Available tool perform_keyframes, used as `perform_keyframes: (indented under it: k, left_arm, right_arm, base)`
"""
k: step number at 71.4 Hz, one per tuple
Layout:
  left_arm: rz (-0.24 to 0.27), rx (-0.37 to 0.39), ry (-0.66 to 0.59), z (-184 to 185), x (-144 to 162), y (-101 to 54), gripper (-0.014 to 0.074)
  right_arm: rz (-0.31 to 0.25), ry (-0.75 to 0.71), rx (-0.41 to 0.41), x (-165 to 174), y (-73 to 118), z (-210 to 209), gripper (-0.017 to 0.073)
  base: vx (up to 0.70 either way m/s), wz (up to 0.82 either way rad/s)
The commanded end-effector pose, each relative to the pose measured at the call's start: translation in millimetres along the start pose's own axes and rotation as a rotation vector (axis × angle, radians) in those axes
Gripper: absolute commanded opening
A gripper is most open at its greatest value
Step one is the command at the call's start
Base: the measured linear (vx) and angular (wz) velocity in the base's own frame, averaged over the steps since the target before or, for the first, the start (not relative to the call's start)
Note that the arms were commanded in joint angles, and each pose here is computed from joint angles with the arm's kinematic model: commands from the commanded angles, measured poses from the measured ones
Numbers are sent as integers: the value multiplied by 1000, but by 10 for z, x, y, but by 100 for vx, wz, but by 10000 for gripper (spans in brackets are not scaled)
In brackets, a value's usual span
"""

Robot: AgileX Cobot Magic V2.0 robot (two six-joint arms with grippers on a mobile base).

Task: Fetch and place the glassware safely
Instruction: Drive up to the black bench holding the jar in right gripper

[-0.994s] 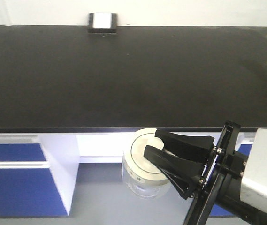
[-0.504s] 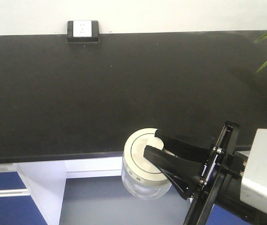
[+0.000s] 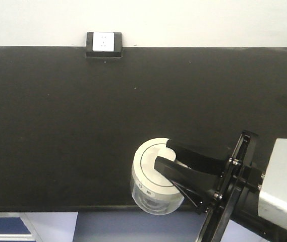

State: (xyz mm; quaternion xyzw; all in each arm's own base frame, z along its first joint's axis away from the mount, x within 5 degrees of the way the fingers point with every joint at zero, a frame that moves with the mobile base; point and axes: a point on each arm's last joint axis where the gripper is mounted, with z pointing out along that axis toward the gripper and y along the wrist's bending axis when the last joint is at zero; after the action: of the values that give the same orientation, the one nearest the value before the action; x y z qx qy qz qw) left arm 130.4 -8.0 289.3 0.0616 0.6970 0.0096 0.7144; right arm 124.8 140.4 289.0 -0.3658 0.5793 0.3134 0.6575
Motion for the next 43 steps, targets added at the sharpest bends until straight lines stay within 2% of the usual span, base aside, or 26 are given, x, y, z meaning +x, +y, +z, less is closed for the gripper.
perform_keyframes:
  k: [1,43]
  left_arm:
    - [-15,6,-98,7,-157,1,-7]
    - [-15,6,-98,7,-157,1,-7]
  right_arm:
    - [3,-134,-18,-207,3,4,-3]
    - [3,-134,-18,-207,3,4,-3]
  base:
    - [20,11]
    - [13,5]
